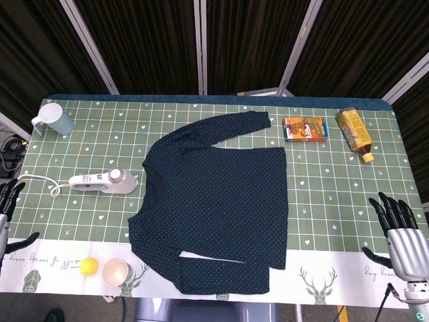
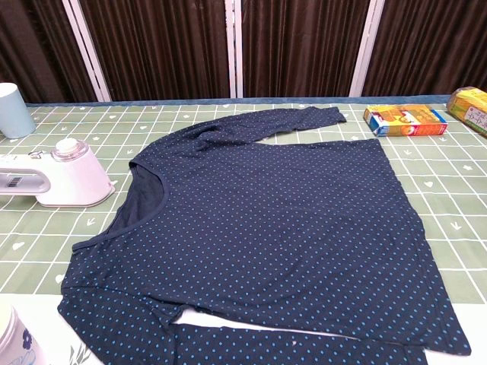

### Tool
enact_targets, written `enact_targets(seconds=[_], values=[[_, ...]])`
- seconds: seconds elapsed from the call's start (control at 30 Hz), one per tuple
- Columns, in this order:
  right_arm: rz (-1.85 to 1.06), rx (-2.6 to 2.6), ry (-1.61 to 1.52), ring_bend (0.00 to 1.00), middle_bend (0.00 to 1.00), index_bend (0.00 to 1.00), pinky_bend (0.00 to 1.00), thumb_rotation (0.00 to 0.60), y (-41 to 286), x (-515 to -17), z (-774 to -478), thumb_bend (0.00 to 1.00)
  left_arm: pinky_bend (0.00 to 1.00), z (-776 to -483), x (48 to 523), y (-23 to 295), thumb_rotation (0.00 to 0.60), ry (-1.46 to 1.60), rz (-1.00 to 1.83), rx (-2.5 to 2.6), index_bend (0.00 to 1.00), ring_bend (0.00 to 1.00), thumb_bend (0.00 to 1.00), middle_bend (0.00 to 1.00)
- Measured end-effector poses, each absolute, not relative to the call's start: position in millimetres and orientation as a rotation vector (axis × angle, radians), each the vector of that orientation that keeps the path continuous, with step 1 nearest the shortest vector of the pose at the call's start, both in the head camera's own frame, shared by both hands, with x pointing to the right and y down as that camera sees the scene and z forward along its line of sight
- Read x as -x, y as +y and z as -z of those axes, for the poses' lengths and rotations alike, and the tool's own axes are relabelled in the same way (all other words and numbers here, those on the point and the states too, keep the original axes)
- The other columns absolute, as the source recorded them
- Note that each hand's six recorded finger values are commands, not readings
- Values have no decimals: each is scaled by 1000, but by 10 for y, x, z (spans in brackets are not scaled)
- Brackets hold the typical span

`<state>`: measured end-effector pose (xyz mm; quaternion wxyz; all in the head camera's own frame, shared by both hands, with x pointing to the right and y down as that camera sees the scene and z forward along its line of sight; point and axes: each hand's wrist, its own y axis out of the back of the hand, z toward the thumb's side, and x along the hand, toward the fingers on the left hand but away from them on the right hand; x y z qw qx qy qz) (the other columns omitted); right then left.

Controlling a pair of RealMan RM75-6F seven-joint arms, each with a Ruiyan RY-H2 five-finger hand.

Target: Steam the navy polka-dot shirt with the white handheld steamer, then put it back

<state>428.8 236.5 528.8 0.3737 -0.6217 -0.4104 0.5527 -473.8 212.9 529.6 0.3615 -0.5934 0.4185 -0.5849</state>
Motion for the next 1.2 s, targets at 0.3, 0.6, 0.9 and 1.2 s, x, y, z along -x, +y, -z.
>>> enact_targets(seconds=[0.3, 0.6, 0.9, 1.2], values=[[-1421, 1594, -1053, 0, 0, 0, 0, 600, 2369, -4298, -5293, 0, 0, -5367, 4745, 2120, 600, 1061, 1526, 1535, 0, 0, 0, 0], [-1439, 1590, -1053, 0, 0, 0, 0, 600, 2346, -4321, -5323, 0, 0, -5657, 4656, 1898, 600, 1032, 1506, 1594, 0, 0, 8, 0], [-1474, 1574, -1049, 0, 0, 0, 0, 600, 2314, -4359, -5385, 0, 0, -6261, 4444, 1472, 600, 913, 1520, 1685, 0, 0, 304, 0], [-1499, 1574, -1043, 0, 0, 0, 0, 600, 2301, -4381, -5433, 0, 0, -6785, 4204, 1164, 600, 852, 1536, 1722, 0, 0, 302, 0]])
